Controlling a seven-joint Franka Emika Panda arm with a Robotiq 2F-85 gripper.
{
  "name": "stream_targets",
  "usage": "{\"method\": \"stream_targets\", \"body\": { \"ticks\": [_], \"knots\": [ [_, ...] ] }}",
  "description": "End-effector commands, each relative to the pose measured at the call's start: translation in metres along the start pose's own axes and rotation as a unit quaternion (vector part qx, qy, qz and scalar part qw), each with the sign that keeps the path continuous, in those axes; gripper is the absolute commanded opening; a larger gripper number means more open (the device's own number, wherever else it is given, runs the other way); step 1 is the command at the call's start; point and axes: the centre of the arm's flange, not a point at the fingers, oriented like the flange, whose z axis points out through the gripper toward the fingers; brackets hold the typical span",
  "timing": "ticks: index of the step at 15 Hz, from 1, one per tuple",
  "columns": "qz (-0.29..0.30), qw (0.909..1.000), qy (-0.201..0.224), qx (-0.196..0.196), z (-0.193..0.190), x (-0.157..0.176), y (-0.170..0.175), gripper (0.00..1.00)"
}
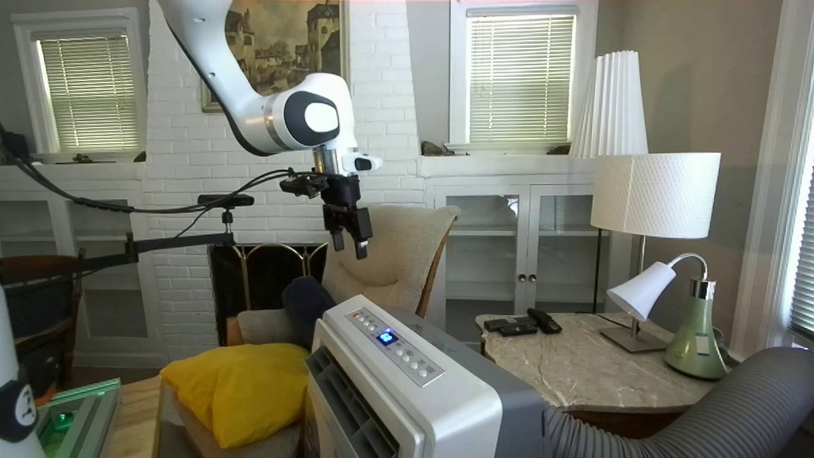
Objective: Turn off the air conditioner
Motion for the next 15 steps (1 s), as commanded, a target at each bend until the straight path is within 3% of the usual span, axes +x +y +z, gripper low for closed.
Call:
{"method": "stream_targets", "body": {
  "ticks": [1, 7, 8, 15],
  "knots": [
    [0.019, 0.9997, 0.012, -0.005, 0.019, 0.002, -0.005, 1.00],
    [0.016, 0.9994, 0.028, -0.012, 0.041, 0.004, -0.007, 1.00],
    [0.014, 0.9998, 0.015, -0.007, 0.029, 0.002, -0.002, 1.00],
    [0.011, 0.9998, 0.016, -0.006, 0.036, 0.002, -0.003, 1.00]
  ]
}}
